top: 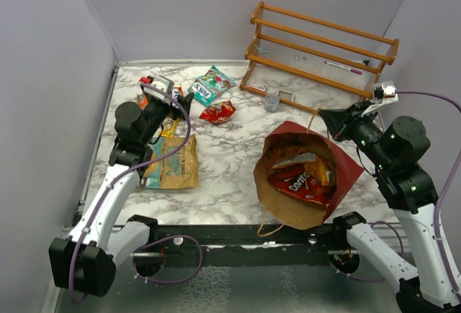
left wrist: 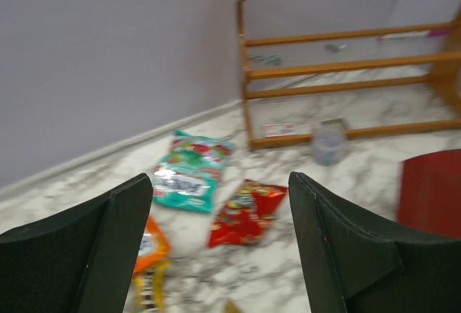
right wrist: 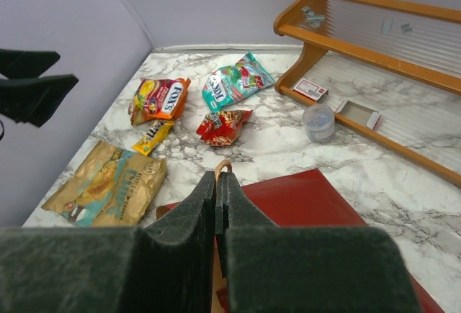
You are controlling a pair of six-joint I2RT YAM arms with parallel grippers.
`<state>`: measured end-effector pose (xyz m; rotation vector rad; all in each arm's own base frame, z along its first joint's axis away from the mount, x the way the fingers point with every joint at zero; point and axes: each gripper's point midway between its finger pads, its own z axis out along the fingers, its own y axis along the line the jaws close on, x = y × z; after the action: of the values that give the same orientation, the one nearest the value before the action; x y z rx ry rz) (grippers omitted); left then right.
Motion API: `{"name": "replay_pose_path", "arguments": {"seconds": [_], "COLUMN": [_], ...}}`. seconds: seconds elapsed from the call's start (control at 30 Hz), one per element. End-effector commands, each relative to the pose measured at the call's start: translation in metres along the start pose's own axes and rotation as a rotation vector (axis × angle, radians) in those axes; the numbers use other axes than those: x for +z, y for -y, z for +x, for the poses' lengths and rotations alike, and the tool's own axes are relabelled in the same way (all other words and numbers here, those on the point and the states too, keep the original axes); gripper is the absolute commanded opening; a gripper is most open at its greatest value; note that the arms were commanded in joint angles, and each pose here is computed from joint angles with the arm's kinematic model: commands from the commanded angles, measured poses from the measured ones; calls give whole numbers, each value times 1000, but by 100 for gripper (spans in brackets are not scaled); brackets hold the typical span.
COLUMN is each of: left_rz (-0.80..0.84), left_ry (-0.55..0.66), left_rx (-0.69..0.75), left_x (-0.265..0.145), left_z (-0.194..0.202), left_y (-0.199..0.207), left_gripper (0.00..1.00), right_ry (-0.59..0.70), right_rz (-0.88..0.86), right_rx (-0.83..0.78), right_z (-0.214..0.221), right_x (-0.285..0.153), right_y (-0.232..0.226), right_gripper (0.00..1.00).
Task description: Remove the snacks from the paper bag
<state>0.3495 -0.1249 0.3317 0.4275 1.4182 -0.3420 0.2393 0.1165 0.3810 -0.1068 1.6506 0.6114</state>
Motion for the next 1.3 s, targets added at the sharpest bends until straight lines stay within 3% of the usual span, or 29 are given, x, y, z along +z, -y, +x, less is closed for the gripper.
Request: {"name": "replay_pose_path", "arguments": {"seconds": [0.0,0.1,0.4,0.5,0.73,1.0,1.1,1.27], "left_rz": [235,327,505,587,626,710,758,856], "left_ry": [-1,-21,-80,-137,-199,-282,-285,-249], "left_rx": [-466,-529,-516,-402,70,427,555,615], "left_x": [-28,-47,-74,-78,-91,-63,-56,-51], "left_z": [-5,-7,-15,-2,41,107,129,147], "left_y": [73,109,201,245,337,388,400,425], "left_gripper": [78,77,76,75,75,70,72,79], "right_ry": [19,21,28,25,23,18,22,21], "right_rz": [-33,-39,-45,-46,-21,-25,-23,-13], "right_rx": [0,1,-1,-1,-9,-11,-13,-18], "right_z": [-3,-3,-8,-7,-6,-5,-7,-6], "right_x": [1,3,6,6,2,3,2,0], "right_y": [-6,-7,-8,-9,-4,-5,-5,-3], "right_gripper": [3,3,3,3,3,3,3,3]}}
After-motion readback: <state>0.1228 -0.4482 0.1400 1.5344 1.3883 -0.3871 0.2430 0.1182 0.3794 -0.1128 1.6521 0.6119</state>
